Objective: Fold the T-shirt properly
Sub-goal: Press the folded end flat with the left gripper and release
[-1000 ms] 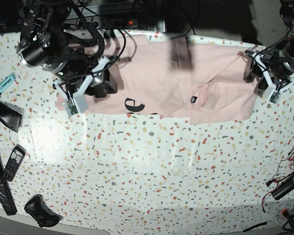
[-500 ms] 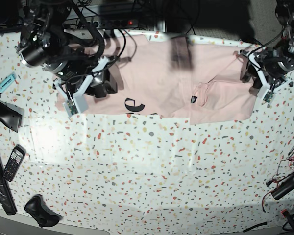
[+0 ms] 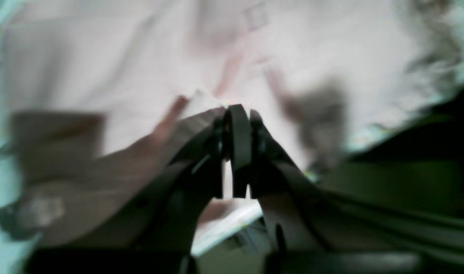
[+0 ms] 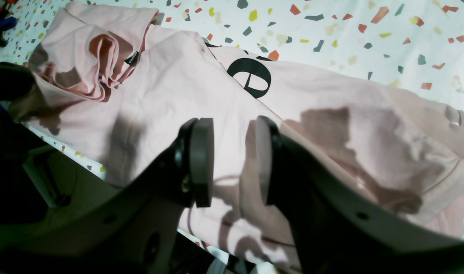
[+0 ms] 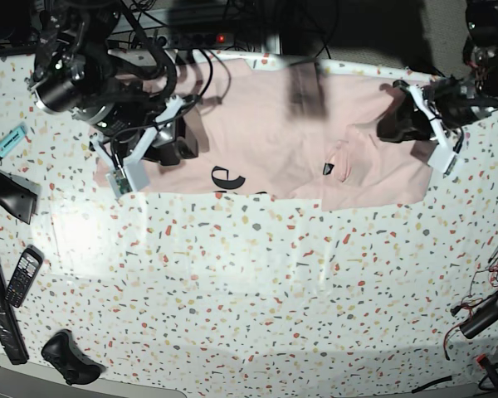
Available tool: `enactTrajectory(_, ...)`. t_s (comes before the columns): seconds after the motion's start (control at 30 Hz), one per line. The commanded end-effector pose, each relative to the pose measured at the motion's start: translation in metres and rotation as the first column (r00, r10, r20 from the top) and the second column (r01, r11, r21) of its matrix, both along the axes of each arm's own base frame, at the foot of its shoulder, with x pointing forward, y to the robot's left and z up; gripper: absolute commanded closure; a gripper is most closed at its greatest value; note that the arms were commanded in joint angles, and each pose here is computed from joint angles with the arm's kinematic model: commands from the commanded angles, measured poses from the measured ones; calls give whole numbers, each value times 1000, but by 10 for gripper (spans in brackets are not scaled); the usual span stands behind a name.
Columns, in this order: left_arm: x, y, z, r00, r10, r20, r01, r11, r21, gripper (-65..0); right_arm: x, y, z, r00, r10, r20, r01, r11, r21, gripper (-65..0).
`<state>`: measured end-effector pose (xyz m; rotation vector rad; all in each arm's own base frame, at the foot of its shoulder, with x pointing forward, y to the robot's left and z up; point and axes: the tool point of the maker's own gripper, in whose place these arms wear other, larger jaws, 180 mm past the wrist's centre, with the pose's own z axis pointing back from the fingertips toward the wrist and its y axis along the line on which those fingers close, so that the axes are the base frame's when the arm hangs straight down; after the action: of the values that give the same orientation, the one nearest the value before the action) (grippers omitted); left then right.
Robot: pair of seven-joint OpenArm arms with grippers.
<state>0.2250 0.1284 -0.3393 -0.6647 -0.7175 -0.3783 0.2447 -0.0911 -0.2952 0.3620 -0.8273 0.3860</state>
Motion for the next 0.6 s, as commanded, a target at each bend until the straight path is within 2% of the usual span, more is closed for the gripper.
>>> enactTrajectory(0.0,3,-5,17,999,-15,42,17,998,-61,0,4,3,11,999,13,48,-13,1000,11,-187)
enactTrajectory(0.1,-3,-13,22,999,-46,24,48,993,-112,0,4,3,11,999,12,48,-13,1000,10,-186)
enactTrajectory(0.3,-9,-12,16,997,-71,-10,70,994,-89,0,4,3,11,999,13,48,-13,1000,11,-186)
enactTrajectory(0.47,-17,-20,22,993,-114,-28,109,984,-141,-177,4,3,12,999,13,49,-13,1000,11,-187)
enactTrajectory(0.57,-28,-28,28,983,-176,-47,163,966,-200,-231,4,3,12,999,13,49,-13,1000,11,-186)
